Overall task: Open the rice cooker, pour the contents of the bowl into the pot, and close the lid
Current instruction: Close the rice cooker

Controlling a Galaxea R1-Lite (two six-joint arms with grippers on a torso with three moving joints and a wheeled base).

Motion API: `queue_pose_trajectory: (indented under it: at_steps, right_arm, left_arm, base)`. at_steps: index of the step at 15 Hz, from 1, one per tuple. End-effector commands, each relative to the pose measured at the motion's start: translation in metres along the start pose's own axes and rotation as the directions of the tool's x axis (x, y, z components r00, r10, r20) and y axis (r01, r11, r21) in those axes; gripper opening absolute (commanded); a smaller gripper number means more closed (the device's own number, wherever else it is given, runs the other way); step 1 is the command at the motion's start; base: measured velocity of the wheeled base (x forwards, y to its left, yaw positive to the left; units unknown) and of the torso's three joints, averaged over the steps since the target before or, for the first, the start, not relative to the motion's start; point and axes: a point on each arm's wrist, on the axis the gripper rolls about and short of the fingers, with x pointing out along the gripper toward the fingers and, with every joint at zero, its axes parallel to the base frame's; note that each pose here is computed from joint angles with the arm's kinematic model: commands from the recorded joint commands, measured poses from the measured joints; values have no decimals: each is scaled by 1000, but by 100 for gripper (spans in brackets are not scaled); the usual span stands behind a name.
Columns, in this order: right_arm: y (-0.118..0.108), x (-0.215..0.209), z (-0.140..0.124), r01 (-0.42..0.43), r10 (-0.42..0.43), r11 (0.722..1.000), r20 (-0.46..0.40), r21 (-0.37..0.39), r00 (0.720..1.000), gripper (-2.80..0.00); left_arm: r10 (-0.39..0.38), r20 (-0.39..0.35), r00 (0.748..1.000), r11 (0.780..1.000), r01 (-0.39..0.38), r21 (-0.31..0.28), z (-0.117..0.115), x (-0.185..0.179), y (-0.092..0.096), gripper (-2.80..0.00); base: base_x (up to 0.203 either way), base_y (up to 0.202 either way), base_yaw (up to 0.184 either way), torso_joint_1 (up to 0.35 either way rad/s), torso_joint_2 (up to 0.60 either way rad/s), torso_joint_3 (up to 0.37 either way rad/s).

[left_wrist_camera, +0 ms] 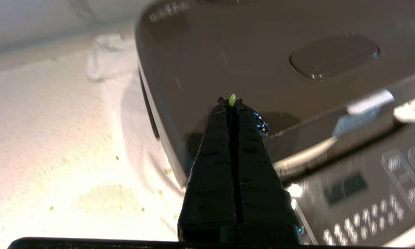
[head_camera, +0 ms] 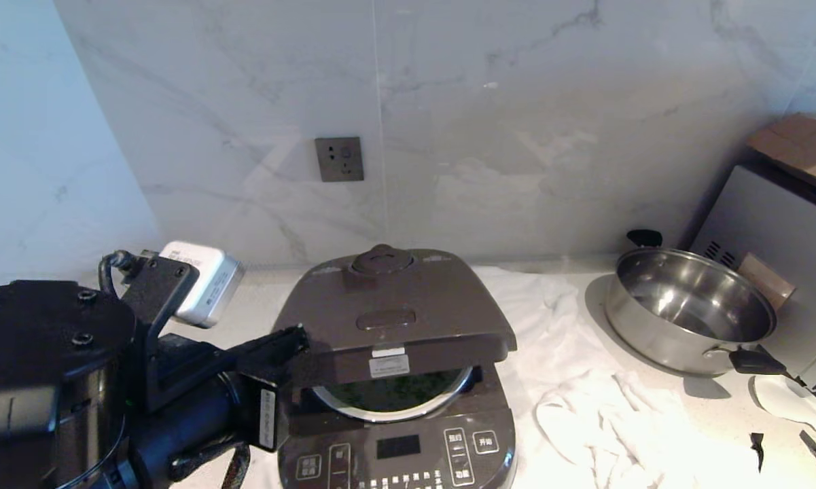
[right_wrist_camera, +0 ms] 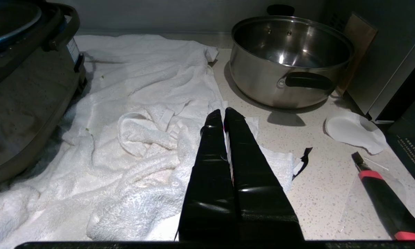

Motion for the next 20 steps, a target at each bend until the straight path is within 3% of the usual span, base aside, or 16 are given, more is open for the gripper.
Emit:
queue_pose_trajectory:
  at_steps: [1, 3, 7, 17, 20]
  right_arm:
    - [0, 0, 0, -1, 1, 1000, -1, -1, 1000, -280]
    - [0, 0, 0, -2, 2, 1000, 0, -1, 1000, -280]
    - [0, 0, 0, -2, 2, 1000, 0, 0, 1000, -280]
    - [0, 0, 0, -2, 2, 1000, -1, 0, 1000, -280]
    - [0, 0, 0, -2, 2, 1000, -1, 0, 1000, -280]
  left_arm:
    - [1, -26, 1000, 1000, -1, -13, -11, -2, 3, -280]
    - [-12, -62, 998, 999, 9, -48, -17, 4, 1, -280]
    - [-17, -116, 993, 999, 12, -47, -26, 18, -10, -280]
    - [-12, -175, 985, 998, 1, -66, -49, 42, -23, -280]
    - [-19, -152, 988, 997, 7, -80, -47, 43, -24, -280]
  base:
    - [0, 0, 0, 0, 0, 0]
    - [0, 0, 0, 0, 0, 0]
    - [0, 0, 0, 0, 0, 0]
    - [0, 0, 0, 0, 0, 0]
    - [0, 0, 0, 0, 0, 0]
